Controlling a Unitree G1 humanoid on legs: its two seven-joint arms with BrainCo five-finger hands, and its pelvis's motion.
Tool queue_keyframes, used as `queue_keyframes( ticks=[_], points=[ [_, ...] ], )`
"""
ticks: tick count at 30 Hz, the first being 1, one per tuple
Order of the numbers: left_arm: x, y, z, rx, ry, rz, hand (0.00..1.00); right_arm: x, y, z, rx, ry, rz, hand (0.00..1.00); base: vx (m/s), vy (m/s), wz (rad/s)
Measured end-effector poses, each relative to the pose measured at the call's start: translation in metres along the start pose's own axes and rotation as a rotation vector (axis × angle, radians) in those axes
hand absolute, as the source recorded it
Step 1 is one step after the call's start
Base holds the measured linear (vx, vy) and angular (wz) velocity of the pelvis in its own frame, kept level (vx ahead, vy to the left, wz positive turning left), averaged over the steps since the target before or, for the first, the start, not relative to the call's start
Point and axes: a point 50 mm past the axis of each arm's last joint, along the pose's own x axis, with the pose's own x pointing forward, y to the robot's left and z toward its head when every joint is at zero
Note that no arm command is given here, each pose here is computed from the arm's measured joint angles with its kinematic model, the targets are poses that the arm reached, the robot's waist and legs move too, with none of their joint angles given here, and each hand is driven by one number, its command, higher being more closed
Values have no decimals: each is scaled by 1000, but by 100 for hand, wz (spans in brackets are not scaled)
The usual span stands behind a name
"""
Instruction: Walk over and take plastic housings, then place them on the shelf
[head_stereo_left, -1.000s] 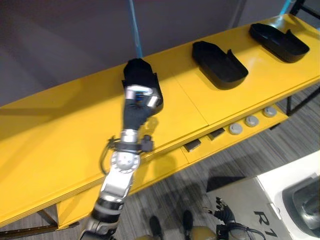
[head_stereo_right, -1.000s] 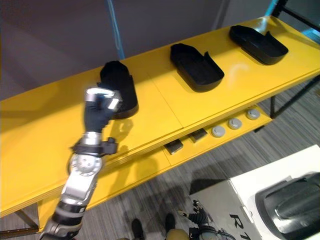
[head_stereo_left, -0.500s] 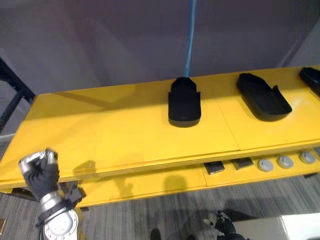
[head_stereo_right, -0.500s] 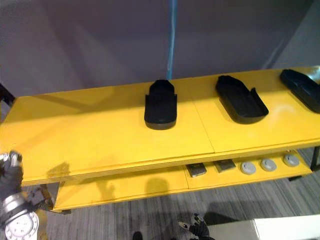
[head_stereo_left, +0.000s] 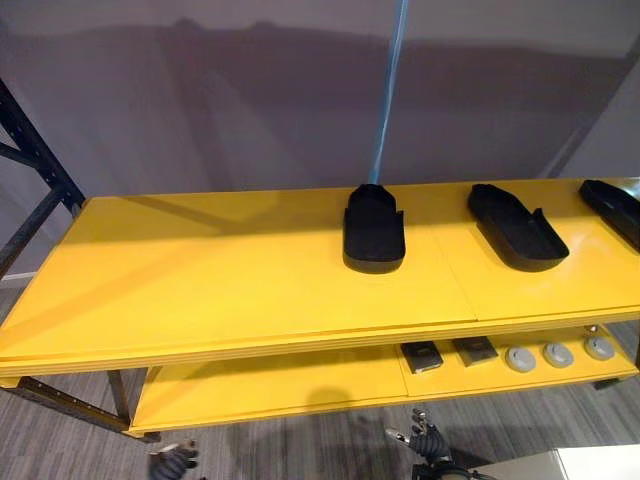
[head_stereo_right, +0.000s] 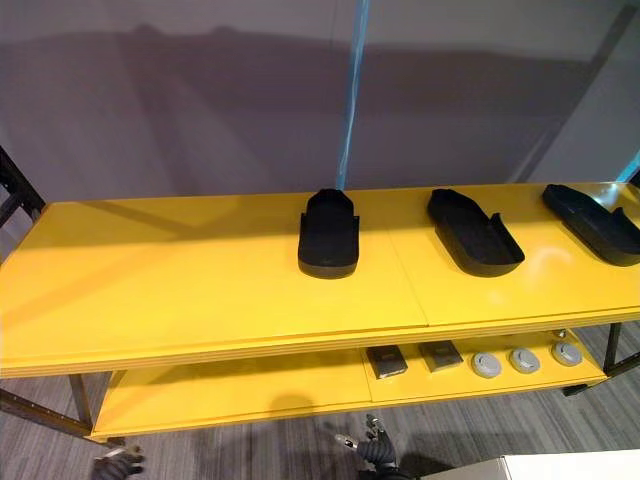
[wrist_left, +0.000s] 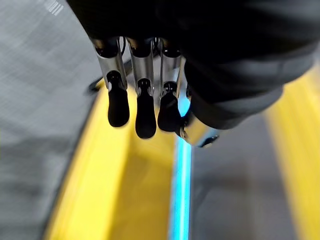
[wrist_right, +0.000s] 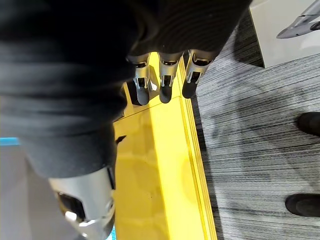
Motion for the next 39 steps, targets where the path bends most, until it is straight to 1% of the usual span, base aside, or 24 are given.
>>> queue_keyframes(
  ticks=[3, 8, 11, 15, 18, 29, 33, 39],
  points=[
    [3, -10, -4, 16, 24, -40, 0, -1, -2, -2, 7, 5, -9, 0, -1, 16, -8],
    [7, -36, -7, 83, 48, -133, 0, -1, -10, -4, 32, 13, -53, 0, 6, 9, -15],
    [9, -44, -8, 111, 57, -170, 0, -1, -14, -10, 31, 43, -69, 0, 29, 4, -16],
    [9, -46, -14, 152, 79, -195, 0, -1, -13, -17, 38, 78, -72, 0, 33, 1, -19],
    [11, -48, -15, 211, 81, -223, 0, 1, -13, -17, 35, 93, -71, 0, 8, -5, -5],
    [10, -51, -27, 296, 127, -260, 0, 7, -27, -14, 34, 103, -110, 0, -52, -10, -17],
    [11, -50, -27, 300, 129, -259, 0, 8, -27, -11, 30, 98, -108, 0, -88, -2, -34],
    [17, -59, -15, 289, 90, -273, 0, 14, -27, 2, -11, 62, -99, 0, -94, 18, -62]
  ],
)
